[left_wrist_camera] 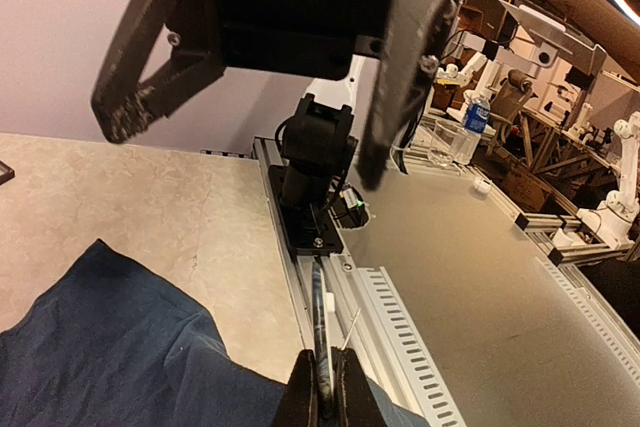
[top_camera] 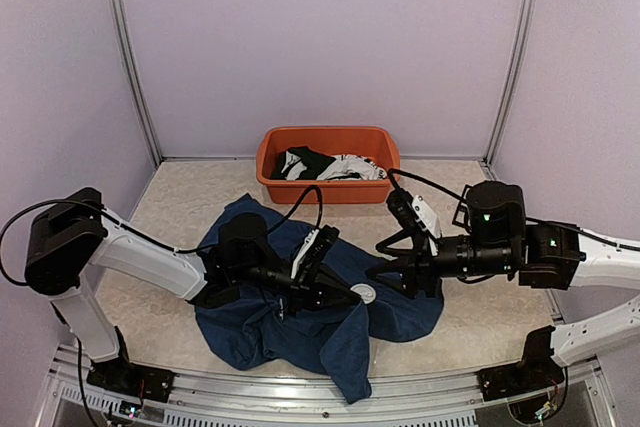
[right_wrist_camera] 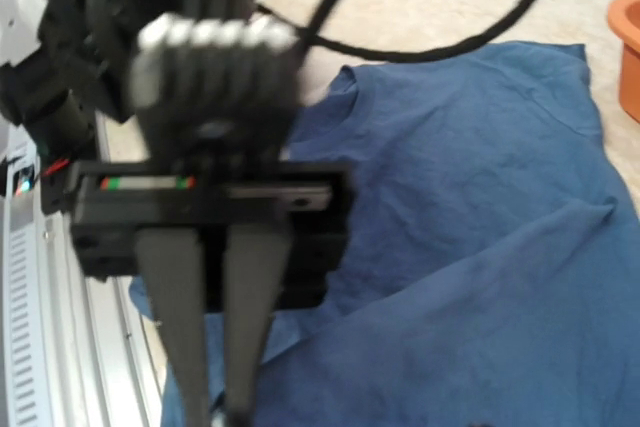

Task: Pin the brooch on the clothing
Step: Pin the brooch onto the flattened clothing.

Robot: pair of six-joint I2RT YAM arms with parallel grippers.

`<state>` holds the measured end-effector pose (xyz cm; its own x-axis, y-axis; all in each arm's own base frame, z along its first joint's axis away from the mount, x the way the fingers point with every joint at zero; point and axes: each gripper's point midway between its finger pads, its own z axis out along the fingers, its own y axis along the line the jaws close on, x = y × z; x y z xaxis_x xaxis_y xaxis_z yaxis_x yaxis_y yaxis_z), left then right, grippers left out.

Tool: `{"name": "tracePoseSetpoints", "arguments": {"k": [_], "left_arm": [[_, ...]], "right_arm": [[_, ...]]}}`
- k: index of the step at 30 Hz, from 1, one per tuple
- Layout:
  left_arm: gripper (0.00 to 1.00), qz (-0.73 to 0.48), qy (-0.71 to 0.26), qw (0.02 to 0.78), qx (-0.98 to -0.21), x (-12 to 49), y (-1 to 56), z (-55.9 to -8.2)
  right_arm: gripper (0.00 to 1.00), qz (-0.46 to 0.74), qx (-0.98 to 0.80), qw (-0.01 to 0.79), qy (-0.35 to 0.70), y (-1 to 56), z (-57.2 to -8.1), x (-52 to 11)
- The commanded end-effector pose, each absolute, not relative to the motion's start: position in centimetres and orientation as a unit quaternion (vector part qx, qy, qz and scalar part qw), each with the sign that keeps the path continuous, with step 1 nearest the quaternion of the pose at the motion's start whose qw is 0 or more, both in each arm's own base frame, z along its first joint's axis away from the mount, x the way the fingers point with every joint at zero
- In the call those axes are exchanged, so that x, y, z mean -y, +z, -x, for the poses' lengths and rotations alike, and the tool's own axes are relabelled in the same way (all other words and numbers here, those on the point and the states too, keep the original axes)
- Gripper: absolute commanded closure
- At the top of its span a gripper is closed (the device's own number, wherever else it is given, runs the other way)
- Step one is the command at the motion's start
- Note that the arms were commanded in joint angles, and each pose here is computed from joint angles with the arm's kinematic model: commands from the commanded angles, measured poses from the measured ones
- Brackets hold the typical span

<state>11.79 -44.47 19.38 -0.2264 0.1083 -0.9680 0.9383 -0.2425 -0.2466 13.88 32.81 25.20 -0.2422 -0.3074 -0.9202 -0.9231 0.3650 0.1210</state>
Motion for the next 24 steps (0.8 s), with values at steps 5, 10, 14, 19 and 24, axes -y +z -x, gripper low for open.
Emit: {"name": "tracePoseSetpoints", "arguments": {"k": [5,10,14,19,24], "left_arm": [[1.00,-0.531,-0.617,0.326,-0.482,44.6,20.0,-10.9],[0.97,-0.534,-0.621,0.313,-0.481,44.7,19.9,-10.8],[0.97,-0.533,-0.620,0.312,-0.484,44.6,19.8,-10.9],[0.97,-0.532,-0.620,0.314,-0.484,44.6,19.9,-11.0],[0.96,-0.533,-0.621,0.309,-0.484,44.5,19.8,-11.0]], "right_arm": [[0.51,0.443,-0.744,0.342,0.364,22.9,-13.1,-32.6],[0.60,0.466,-0.740,0.300,0.382,21.5,-12.0,-33.9],[0.62,0.469,-0.731,0.300,0.395,22.2,-11.8,-34.3],[0.65,0.464,-0.741,0.300,0.381,21.9,-12.3,-34.2],[0.56,0.438,-0.748,0.340,0.365,23.8,-13.6,-33.4]]}}
